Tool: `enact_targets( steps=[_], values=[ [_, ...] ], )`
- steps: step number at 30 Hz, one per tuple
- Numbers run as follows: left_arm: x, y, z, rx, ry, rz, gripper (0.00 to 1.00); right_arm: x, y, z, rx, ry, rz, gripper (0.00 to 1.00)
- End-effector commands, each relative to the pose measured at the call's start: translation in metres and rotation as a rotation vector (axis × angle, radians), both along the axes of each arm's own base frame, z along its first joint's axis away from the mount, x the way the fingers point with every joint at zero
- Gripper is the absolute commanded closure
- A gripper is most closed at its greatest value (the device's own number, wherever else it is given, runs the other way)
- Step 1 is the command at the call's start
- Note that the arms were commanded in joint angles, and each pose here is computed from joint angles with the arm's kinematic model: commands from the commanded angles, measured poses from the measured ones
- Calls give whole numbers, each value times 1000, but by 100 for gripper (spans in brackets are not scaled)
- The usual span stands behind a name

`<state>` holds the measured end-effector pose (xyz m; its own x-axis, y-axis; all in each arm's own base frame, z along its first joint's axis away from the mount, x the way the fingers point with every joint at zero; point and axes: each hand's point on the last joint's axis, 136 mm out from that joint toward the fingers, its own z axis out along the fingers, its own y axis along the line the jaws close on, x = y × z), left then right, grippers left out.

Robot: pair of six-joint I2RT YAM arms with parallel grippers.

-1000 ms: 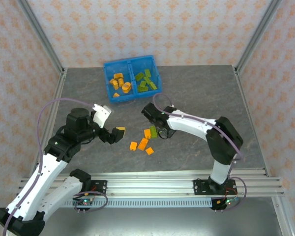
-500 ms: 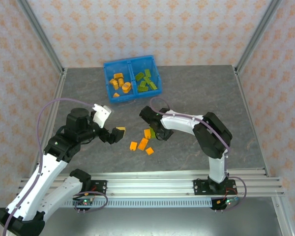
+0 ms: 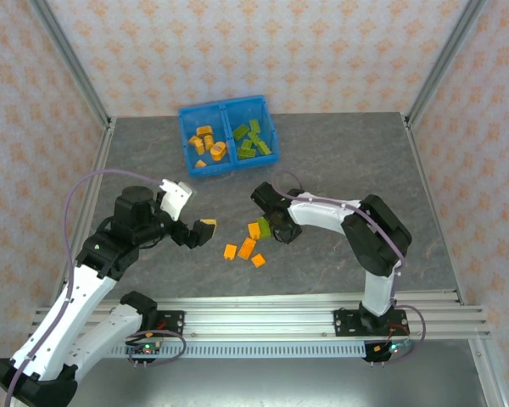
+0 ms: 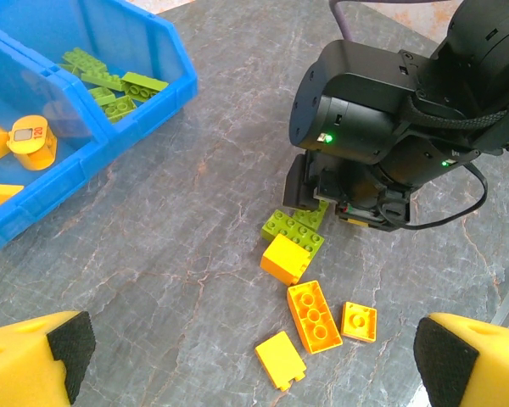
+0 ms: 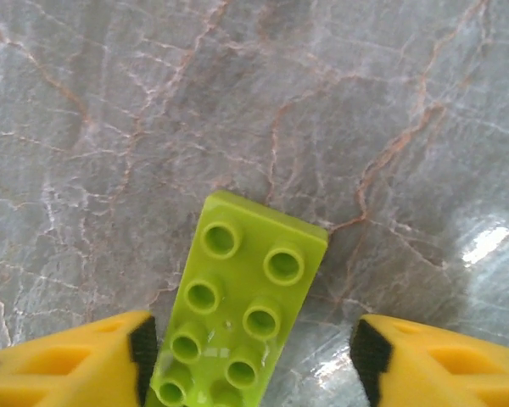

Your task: Sort the legos into containers by color

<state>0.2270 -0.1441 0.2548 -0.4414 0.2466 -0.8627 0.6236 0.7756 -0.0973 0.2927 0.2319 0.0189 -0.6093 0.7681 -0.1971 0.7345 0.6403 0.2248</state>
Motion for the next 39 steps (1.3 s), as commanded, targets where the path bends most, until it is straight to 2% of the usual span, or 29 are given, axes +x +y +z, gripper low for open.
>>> enact_targets(
  steps=[1,3,7,21,26,31,35,39],
  values=[
    [0,2,13,-15,-20,6,0,-34,-31,-44,-79,162,-67,46],
    [0,2,14,-14,-22,7,0,-42,-33,-53,-76,197,-81,57],
    [0,3,14,-13,-24,10,0,-45,-46,-49,-120,180,-82,69],
    [0,3,13,-10,-22,10,0,-14,-79,45,-257,-102,9,71],
    [-1,1,15,-16,-24,-6,0,27,-56,116,-245,-364,193,71],
    [-10,-6,22,-37,-48,-63,0,78,-6,195,-230,-642,478,71],
    [-18,-9,28,-53,-80,-104,0,126,28,225,-241,-693,644,71],
    [-20,-8,30,-58,-100,-103,0,184,49,220,-259,-652,718,72]
  ],
)
